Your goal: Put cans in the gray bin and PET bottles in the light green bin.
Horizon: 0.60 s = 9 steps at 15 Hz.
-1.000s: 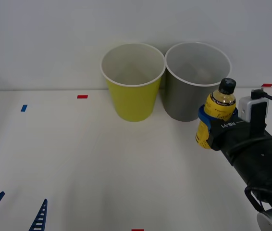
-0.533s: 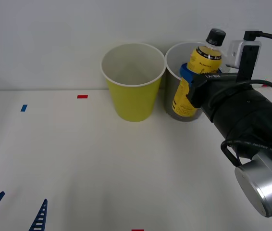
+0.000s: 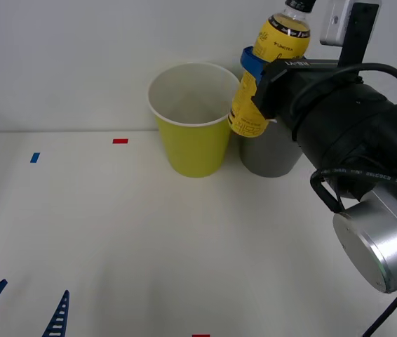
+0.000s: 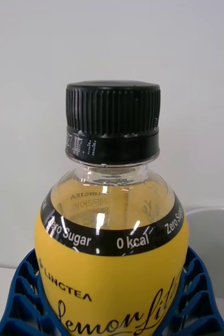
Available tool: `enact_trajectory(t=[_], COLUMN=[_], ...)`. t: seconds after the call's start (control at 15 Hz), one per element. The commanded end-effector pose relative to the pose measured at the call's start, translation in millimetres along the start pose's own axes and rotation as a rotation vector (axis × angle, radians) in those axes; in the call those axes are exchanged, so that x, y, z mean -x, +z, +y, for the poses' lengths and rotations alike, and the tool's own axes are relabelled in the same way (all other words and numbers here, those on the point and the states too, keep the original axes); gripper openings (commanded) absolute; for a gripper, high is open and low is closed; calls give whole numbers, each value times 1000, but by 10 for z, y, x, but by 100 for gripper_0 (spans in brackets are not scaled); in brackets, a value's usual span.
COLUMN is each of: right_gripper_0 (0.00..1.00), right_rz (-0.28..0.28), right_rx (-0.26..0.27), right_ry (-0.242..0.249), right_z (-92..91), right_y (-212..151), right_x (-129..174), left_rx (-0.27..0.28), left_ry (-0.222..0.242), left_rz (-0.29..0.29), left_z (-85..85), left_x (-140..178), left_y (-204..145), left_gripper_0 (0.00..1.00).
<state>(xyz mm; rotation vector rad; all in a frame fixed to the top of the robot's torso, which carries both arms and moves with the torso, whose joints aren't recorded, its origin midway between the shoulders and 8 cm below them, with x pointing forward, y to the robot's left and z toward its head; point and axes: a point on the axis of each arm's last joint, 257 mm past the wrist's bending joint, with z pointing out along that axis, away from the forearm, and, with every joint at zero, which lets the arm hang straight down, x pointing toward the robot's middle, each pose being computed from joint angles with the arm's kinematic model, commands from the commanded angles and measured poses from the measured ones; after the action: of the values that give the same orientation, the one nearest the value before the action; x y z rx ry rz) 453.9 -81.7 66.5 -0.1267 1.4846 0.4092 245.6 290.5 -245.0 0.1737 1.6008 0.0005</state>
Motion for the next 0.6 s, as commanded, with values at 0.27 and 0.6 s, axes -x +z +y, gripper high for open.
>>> enact_trajectory(t=[0.27,0.6], right_gripper_0=[0,0], right_rz=[-5,-5], right_rx=[111,150], right_ry=[20,14], right_z=[359,436], right_y=[438,859], right_x=[371,570], left_rx=[0,0], left_ry=[0,0], left_rz=[0,0], left_z=[0,0], left_x=[0,0], left_y=[0,0], left_gripper_0=[100,100])
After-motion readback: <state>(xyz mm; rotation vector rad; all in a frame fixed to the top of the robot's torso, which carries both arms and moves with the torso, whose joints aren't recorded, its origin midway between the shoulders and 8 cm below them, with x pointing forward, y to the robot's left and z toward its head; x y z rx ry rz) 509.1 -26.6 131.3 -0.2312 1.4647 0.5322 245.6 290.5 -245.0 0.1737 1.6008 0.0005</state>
